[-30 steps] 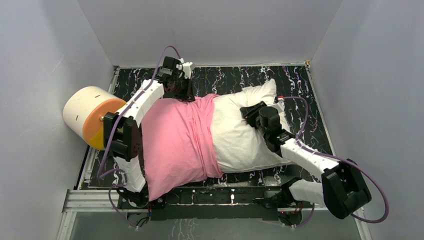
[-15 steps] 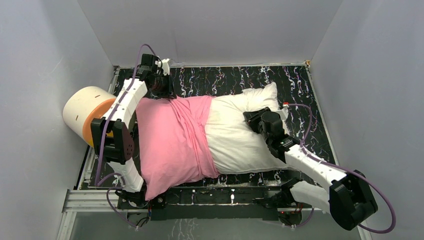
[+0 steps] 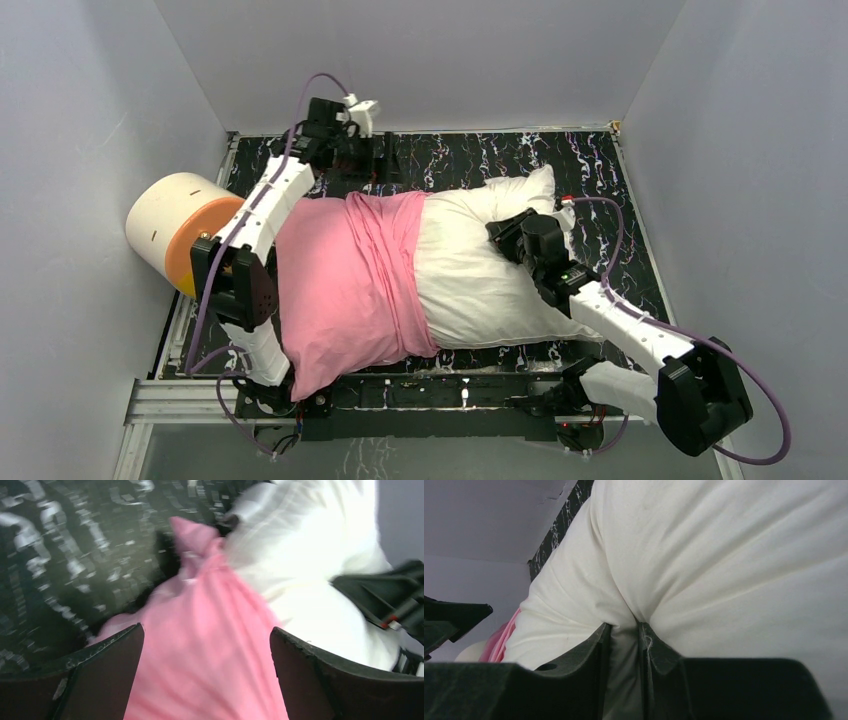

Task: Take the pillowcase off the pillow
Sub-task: Remove the pillow from the pillowcase.

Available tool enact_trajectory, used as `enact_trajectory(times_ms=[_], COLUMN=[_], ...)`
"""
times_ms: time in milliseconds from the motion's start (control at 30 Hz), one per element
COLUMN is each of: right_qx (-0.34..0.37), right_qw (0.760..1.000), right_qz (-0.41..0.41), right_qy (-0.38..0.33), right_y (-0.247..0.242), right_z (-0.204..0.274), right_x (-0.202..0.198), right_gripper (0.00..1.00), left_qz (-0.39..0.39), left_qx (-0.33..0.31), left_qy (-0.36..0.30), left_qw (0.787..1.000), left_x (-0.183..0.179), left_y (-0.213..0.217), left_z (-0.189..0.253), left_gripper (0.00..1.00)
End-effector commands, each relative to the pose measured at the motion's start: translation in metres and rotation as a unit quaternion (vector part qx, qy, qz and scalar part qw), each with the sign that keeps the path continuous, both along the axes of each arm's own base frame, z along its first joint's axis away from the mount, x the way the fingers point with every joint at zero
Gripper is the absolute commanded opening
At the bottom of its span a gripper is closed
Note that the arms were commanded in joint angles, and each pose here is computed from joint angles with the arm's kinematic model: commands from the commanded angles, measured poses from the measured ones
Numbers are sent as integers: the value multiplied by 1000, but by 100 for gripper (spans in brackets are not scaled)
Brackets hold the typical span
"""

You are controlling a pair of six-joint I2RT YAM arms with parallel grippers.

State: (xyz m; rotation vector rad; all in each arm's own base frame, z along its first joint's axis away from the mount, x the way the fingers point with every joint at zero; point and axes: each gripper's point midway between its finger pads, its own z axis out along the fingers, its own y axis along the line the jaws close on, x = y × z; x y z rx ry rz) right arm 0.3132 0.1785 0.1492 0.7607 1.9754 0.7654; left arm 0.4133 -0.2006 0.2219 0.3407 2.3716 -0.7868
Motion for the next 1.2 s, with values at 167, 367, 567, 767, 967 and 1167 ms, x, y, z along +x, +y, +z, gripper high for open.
enact_trajectory(times_ms=[167, 367, 567, 767, 967, 1167], right_qx=[-129, -152, -186, -174, -181, -197], right_qw=[974, 969, 958, 968, 975, 902], right_qz=[33, -4, -31, -8, 126, 337], right_qy=[183, 195, 214, 182, 38, -187], right_y=[-34, -52, -71, -60, -19, 30], right_z=[-102, -109, -116, -96, -7, 100], right_x=[-64, -68, -77, -68, -39, -60], right_gripper=[35, 35, 31, 32, 48, 77], left_qz=[-65, -7, 146, 143, 75, 46], left_qx=[130, 191, 206, 190, 168, 128], left_qy=[65, 38, 7, 3, 12, -14], left_qw=[987, 981, 968, 971, 983, 991], left_x=[-34, -30, 13, 19, 8, 16], left_y=[-28, 9, 95, 109, 73, 40], left_z=[-45, -56, -25, -17, -30, -18], left_gripper=[85, 15, 0, 0, 0, 0])
